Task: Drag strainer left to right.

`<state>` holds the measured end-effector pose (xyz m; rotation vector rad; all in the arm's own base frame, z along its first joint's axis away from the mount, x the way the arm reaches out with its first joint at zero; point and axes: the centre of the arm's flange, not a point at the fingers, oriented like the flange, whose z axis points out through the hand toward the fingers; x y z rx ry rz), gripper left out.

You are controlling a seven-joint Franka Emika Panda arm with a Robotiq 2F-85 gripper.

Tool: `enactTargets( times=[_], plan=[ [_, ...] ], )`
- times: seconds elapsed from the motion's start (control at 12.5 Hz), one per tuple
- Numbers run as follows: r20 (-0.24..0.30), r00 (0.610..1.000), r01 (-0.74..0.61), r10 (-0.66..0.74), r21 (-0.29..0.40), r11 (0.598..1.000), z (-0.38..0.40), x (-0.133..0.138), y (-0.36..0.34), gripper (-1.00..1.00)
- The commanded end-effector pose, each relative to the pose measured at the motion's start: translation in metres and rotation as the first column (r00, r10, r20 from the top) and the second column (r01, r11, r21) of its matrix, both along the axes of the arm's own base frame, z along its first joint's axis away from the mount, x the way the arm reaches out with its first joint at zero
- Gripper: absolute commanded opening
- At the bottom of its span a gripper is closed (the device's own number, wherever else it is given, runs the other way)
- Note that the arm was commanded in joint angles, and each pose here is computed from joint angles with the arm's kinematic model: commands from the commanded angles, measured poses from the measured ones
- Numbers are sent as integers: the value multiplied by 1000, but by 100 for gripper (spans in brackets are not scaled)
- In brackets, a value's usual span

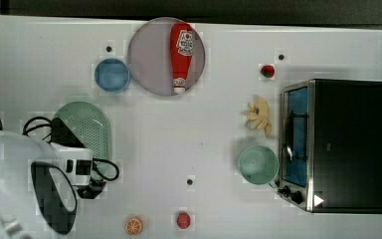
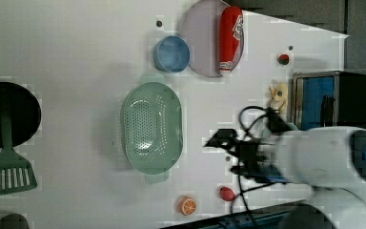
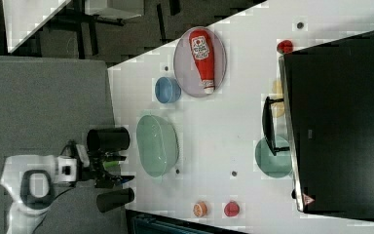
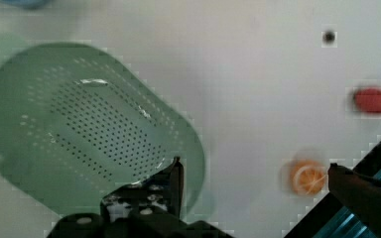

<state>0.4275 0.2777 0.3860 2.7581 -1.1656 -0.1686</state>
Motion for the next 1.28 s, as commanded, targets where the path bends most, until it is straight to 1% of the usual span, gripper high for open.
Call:
enactTargets(
  times=[0.08, 0.32, 0.4, 0.48, 0.8, 1.04, 1.28],
  plan=[
    [102, 936, 331, -335, 55, 942, 1, 15, 31, 100],
    [22, 865, 499, -501, 59, 865, -67, 27, 41, 100],
    [7, 843, 536, -537, 61, 842, -88, 31, 42, 100],
    [1, 830, 556, -557, 67, 828, -107, 34, 44, 100],
    [-17, 815, 577, -579, 118, 808, -172, 41, 48, 100],
    [-17, 810, 585, -587, 105, 804, -208, 46, 34, 100],
    [-8, 790, 610, -613, 99, 786, -224, 53, 18, 100]
  ],
)
